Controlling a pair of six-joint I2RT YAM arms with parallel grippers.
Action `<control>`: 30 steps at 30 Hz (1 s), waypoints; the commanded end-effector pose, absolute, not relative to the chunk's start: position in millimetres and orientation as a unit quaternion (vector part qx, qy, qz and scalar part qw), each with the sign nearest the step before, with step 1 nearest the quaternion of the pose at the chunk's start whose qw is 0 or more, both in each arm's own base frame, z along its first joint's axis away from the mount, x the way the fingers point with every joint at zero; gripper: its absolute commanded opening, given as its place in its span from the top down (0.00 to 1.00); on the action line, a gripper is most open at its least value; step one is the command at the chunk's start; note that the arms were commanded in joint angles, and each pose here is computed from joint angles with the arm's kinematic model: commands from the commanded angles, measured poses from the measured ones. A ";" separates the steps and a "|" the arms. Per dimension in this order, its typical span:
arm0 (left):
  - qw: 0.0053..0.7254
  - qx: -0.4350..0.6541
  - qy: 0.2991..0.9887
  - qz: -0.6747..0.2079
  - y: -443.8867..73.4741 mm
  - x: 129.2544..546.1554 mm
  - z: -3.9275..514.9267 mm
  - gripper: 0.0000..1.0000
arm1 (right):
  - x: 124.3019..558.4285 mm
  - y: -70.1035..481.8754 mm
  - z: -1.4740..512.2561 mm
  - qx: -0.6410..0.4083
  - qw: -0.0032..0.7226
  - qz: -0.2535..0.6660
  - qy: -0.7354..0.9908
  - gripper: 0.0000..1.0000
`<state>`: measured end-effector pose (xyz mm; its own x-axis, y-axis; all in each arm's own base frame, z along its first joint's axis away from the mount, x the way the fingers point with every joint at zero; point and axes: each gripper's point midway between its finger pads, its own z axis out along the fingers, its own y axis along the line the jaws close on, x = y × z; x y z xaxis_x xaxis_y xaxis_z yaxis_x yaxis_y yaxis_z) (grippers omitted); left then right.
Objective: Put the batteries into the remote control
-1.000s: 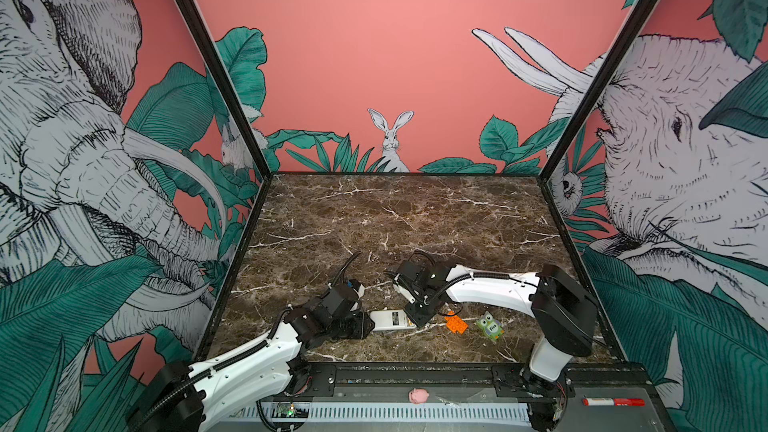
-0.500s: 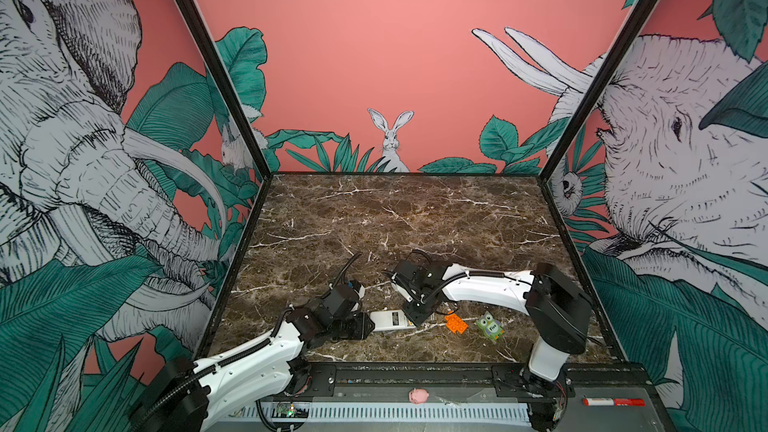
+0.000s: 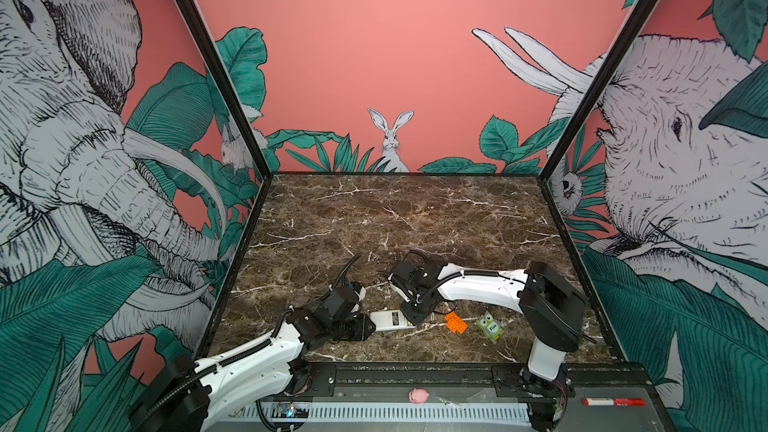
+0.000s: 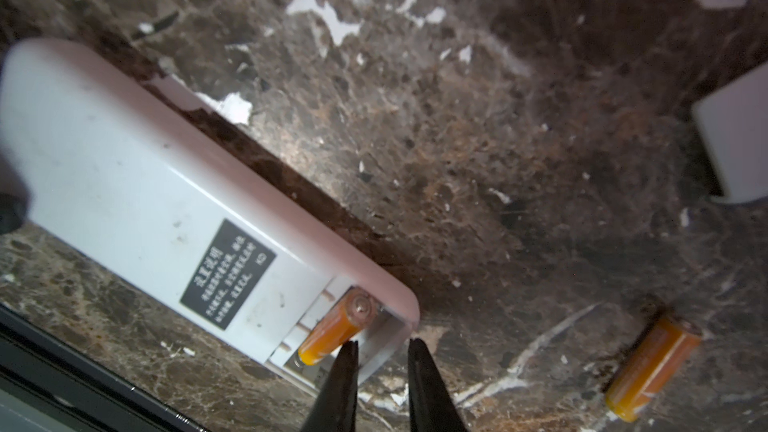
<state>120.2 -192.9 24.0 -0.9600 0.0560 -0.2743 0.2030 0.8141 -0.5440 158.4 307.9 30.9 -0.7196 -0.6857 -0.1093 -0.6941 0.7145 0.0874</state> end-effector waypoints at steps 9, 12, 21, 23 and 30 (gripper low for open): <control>0.120 0.062 0.948 -0.288 -187.3 118.2 17.3 0.70 | 157.9 303.5 39.2 -0.372 0.040 0.043 0.926 0.78; 0.121 0.061 0.948 -0.287 -187.0 118.6 17.2 0.71 | 158.2 302.8 43.8 -0.375 0.045 0.043 0.925 0.77; 0.123 0.062 0.949 -0.283 -185.9 119.5 16.1 0.71 | 160.4 304.8 64.1 -0.393 0.070 0.050 0.915 0.74; 0.123 0.062 0.950 -0.282 -185.5 119.5 15.7 0.71 | 160.4 305.8 67.8 -0.403 0.074 0.050 0.911 0.74; 0.123 0.069 0.950 -0.279 -186.0 120.0 15.7 0.71 | 159.9 306.0 82.1 -0.523 0.132 0.058 0.840 0.68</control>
<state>120.4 -193.1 23.0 -0.9594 0.0568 -0.2764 0.2049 0.8136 -0.5441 160.0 307.5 69.0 -0.5697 -0.7902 -0.2259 -0.8131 0.5820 0.0150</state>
